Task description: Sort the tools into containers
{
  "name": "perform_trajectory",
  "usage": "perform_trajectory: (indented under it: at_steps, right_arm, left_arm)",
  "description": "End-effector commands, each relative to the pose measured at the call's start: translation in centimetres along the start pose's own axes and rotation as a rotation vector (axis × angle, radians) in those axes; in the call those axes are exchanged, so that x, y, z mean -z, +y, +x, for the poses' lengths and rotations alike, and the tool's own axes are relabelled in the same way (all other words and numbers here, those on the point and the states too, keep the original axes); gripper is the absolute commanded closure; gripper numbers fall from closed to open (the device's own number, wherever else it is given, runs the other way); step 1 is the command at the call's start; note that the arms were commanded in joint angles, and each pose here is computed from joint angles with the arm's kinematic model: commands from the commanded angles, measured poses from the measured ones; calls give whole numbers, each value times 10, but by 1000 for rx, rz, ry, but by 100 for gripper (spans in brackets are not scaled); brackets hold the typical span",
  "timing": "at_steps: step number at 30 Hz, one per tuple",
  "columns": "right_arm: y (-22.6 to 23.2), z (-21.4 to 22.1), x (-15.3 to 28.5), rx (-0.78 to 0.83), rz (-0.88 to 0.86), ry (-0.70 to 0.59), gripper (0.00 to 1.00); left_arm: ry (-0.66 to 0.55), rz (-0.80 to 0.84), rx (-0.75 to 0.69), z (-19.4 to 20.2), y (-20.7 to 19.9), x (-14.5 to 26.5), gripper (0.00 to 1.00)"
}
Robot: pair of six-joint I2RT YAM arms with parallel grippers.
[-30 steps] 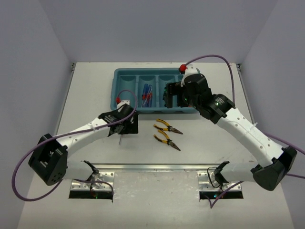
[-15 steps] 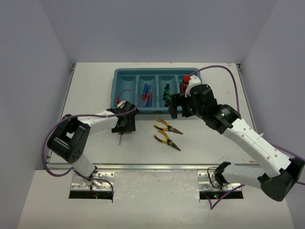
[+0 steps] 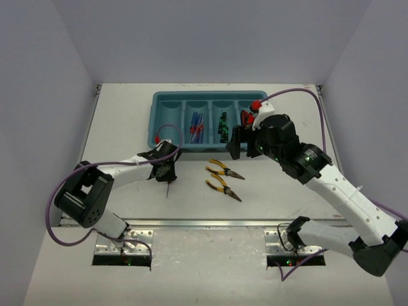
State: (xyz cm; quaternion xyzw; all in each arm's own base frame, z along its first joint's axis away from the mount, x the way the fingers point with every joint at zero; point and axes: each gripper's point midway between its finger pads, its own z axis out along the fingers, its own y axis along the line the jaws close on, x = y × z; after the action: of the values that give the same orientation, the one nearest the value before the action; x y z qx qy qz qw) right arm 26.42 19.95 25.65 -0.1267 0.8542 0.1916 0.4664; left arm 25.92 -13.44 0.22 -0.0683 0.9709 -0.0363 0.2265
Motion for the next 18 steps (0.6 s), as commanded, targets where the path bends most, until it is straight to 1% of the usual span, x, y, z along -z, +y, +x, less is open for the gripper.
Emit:
perform_trajectory:
  at_steps: [1,6,10,13,17,18]
  right_arm:
    - [22,0,-7,-18,-111,2,1]
    - [32,16,-13,-45,-171,46,1]
    - [29,12,-10,-57,-156,26,1]
    - [20,3,-2,-76,-103,-20,1]
    - [6,-3,7,-97,-28,-58,1]
    - [2,-4,11,-97,-14,-65,1]
  left_arm:
    - [4,143,-29,15,-35,27,100]
    - [-63,326,-53,11,-69,79,100]
    - [-129,419,-62,-7,-82,115,100]
    - [-219,423,-51,-39,-89,142,100]
    - [-305,404,-40,-80,-99,159,100]
    - [-317,395,-27,-97,-102,158,100]
